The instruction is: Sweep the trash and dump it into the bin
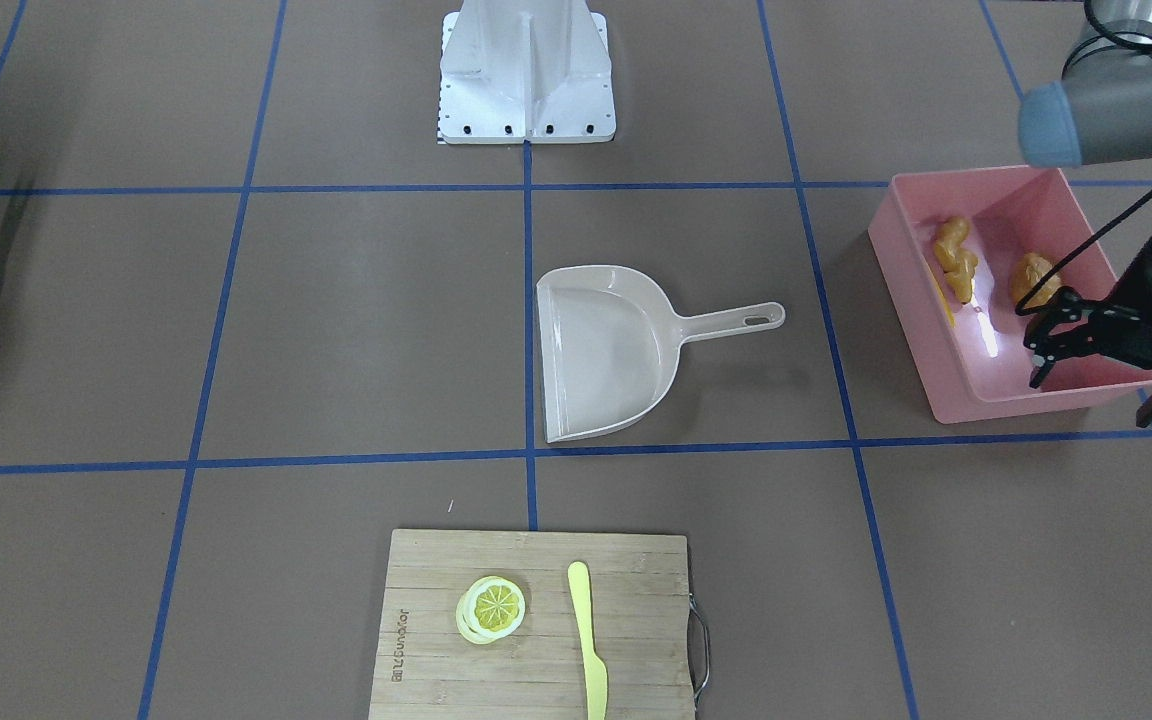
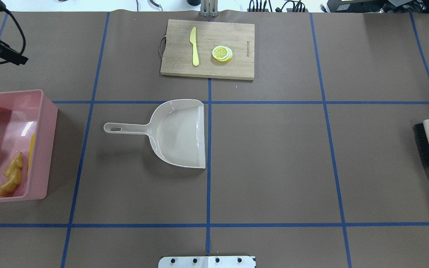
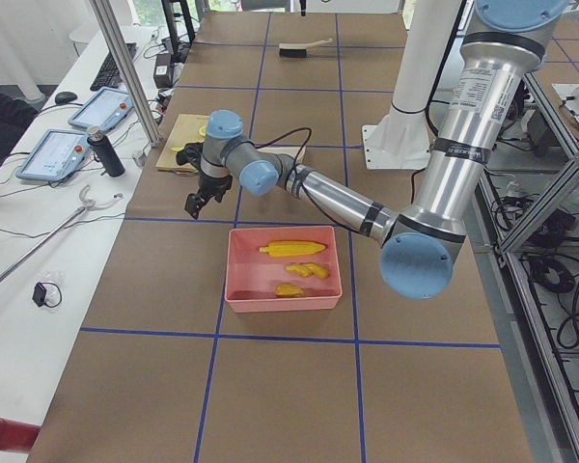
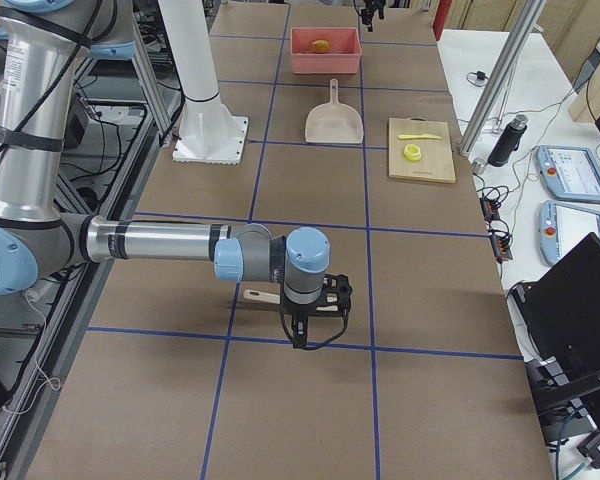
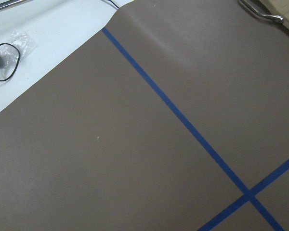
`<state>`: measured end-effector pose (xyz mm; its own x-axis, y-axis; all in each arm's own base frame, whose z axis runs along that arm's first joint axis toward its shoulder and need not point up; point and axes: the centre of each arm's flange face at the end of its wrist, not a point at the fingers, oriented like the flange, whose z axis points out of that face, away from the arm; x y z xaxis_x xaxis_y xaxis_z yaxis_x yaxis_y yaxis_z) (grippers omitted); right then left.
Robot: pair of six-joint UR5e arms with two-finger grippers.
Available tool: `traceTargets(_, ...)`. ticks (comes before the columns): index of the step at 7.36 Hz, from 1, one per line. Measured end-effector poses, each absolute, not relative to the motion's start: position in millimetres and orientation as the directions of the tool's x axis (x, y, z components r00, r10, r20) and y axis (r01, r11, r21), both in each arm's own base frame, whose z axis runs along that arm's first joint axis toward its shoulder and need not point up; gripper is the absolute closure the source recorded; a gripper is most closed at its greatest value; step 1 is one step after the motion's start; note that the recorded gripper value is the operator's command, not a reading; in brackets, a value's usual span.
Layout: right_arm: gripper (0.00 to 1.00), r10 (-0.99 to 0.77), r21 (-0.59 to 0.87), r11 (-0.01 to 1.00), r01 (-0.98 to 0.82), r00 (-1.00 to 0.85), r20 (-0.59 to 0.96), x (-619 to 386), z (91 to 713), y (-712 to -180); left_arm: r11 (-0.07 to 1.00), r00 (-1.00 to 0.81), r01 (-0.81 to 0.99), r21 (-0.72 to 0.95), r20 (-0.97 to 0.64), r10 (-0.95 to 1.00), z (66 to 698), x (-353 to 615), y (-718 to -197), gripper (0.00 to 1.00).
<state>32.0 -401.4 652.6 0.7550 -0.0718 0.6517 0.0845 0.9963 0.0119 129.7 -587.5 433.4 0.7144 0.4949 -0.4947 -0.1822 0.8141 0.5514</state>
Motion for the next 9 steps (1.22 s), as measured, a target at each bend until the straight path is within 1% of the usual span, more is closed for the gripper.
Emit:
traceTargets(2,0.00,-0.074,0.014,0.996,0.085,0.755,0.652,32,652,-404,0.901,0.717,-0.102,0.423,-0.596,0.361,496,51,-551,0.01)
traceTargets(4,0.00,-0.073,0.014,0.996,0.084,0.755,0.652,32,652,-405,0.963,0.684,-0.027,0.269,-0.697,0.214,567,-4,-492,0.01)
traceTargets(6,0.00,-0.072,0.015,0.996,0.083,0.754,0.653,32,651,-405,0.991,0.673,0.002,0.133,-0.734,0.097,632,-30,-424,0.01)
traceTargets(7,0.00,-0.073,0.015,0.996,0.083,0.754,0.653,31,651,-405,0.994,0.674,-0.006,0.110,-0.734,0.086,656,-42,-396,0.01)
traceTargets(9,0.00,-0.073,0.015,0.996,0.084,0.754,0.653,31,651,-405,0.997,0.681,0.000,0.081,-0.730,0.059,675,-69,-370,0.01)
